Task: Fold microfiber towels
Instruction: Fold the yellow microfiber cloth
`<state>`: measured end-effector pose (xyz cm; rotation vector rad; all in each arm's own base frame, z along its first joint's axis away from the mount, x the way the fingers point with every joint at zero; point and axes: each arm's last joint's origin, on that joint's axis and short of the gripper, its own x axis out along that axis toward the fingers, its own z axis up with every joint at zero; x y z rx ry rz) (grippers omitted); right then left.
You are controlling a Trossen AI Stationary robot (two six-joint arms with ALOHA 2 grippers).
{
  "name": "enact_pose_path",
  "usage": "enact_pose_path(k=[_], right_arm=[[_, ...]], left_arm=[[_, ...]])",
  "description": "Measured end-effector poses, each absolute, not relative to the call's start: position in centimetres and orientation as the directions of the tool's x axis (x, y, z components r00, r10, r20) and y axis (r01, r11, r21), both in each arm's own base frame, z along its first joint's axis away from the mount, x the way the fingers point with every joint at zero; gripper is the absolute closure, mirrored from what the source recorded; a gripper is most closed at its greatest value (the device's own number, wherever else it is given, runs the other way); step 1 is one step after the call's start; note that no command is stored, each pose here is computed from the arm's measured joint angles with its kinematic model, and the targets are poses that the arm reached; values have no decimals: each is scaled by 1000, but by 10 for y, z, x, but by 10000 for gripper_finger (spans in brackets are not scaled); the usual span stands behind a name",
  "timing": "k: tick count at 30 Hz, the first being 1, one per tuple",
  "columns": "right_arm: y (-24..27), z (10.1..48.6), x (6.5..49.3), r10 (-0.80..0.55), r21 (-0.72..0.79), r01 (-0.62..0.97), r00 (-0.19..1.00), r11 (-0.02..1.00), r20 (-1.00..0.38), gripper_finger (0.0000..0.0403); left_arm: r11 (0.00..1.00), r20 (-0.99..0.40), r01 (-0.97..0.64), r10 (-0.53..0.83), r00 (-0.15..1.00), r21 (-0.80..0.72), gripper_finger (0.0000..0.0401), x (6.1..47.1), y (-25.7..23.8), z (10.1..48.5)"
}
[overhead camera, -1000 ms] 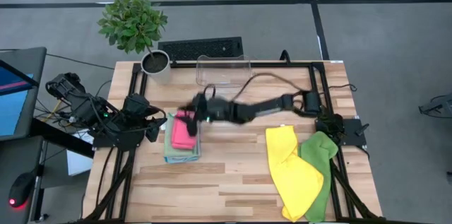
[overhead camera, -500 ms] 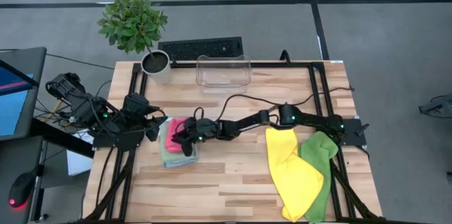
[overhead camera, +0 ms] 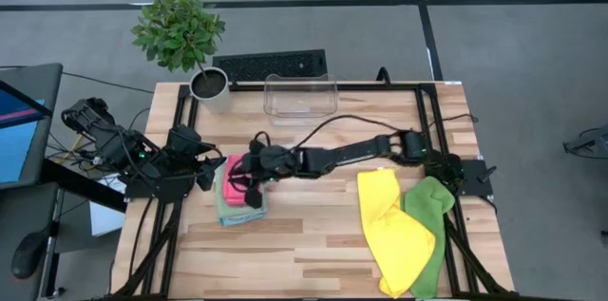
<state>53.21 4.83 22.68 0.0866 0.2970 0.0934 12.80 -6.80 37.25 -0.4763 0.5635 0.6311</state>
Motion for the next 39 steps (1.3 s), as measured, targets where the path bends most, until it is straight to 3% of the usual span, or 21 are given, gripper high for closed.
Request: enact_pose_path(k=[5,11,17,25,31,39], right_arm=[[49,303,476,55,-5,-66,869,998,-492,295],[77,337,388,-213,-170,128,624,977,-752,295],[135,317,321,-338,-227,262,550,938,-764,295],[184,266,276,-410,-196,403,557,894,-723,295],[204,247,260,-398,-141,443,568,886,-721,295],[206,239,254,-404,-131,463,560,877,-723,295]], left_arm=[[721,-608,-656,423,672,-223,156,128,-68,372],[729,-599,-649,425,679,-219,156,143,-78,348],[824,-657,-534,299,692,-187,156,181,-110,292],[861,-682,-495,290,671,-120,165,235,-152,216],[865,-777,-498,275,567,-58,226,237,-194,172],[854,-839,-521,285,464,2,383,219,-224,148]])
